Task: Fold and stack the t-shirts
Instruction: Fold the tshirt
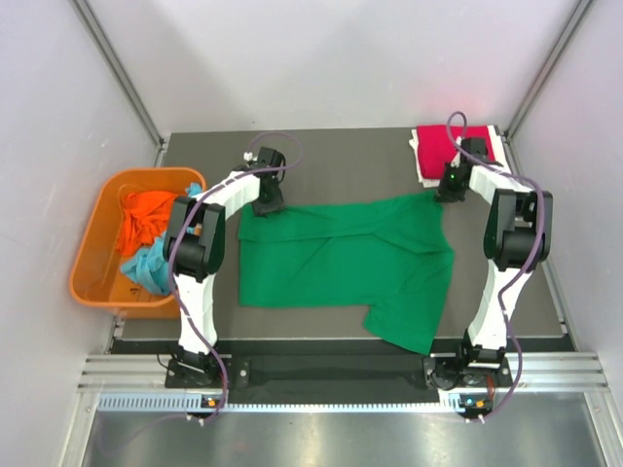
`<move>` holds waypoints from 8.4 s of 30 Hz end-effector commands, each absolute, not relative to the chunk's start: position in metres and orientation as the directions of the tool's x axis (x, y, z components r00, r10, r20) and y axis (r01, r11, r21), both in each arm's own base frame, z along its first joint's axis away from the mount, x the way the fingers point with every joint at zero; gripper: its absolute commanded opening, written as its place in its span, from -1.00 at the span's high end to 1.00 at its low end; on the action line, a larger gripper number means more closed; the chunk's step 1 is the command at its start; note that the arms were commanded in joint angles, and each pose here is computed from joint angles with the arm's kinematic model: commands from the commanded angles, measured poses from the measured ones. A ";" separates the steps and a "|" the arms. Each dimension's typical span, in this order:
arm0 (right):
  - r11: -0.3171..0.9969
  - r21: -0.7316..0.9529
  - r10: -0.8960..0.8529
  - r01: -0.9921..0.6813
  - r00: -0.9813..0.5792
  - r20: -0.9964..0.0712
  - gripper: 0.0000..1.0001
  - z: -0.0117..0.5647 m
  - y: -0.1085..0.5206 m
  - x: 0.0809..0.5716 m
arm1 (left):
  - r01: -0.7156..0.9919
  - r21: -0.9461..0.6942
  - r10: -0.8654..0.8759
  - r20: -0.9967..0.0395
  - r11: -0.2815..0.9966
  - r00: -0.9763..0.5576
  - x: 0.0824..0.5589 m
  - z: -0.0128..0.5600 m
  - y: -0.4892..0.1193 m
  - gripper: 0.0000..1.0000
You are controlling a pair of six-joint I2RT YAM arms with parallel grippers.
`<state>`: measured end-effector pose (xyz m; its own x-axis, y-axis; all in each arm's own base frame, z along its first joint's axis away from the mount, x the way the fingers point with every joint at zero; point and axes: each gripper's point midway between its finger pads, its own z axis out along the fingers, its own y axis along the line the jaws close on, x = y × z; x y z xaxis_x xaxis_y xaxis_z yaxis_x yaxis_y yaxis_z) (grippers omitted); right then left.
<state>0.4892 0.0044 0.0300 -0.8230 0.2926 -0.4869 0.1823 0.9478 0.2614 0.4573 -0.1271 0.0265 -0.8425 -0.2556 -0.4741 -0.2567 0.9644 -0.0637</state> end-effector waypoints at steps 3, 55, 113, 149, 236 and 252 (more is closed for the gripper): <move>0.924 0.196 0.381 0.330 -0.738 -0.556 1.00 0.032 -0.024 0.503 | -0.361 -0.002 -0.316 -0.490 0.932 -0.813 0.457 0.005 -0.106 0.03; 0.961 0.209 0.014 -0.183 -0.718 -0.696 0.24 0.149 0.202 0.322 | -0.084 -0.193 -0.164 -0.449 0.978 -0.878 0.267 0.105 -0.096 -0.05; 0.942 0.265 0.078 -0.206 -0.632 -0.771 0.25 0.207 0.194 0.301 | -0.237 -0.193 -0.302 -0.468 0.952 -0.831 0.257 0.081 -0.097 0.06; 0.960 0.230 0.084 -0.160 -0.618 -0.782 0.24 0.221 0.166 0.306 | -0.002 -0.121 -0.054 -0.431 0.993 -0.901 0.324 0.050 -0.171 0.89; 0.953 0.257 0.110 -0.163 -0.604 -0.790 0.24 0.241 0.156 0.307 | 0.162 0.248 0.254 -0.406 0.955 -0.878 0.281 0.097 -0.096 1.00; 0.943 0.284 0.133 -0.176 -0.581 -0.803 0.23 0.260 0.148 0.297 | 0.207 0.461 0.347 -0.243 0.863 -0.906 0.270 0.128 -0.063 1.00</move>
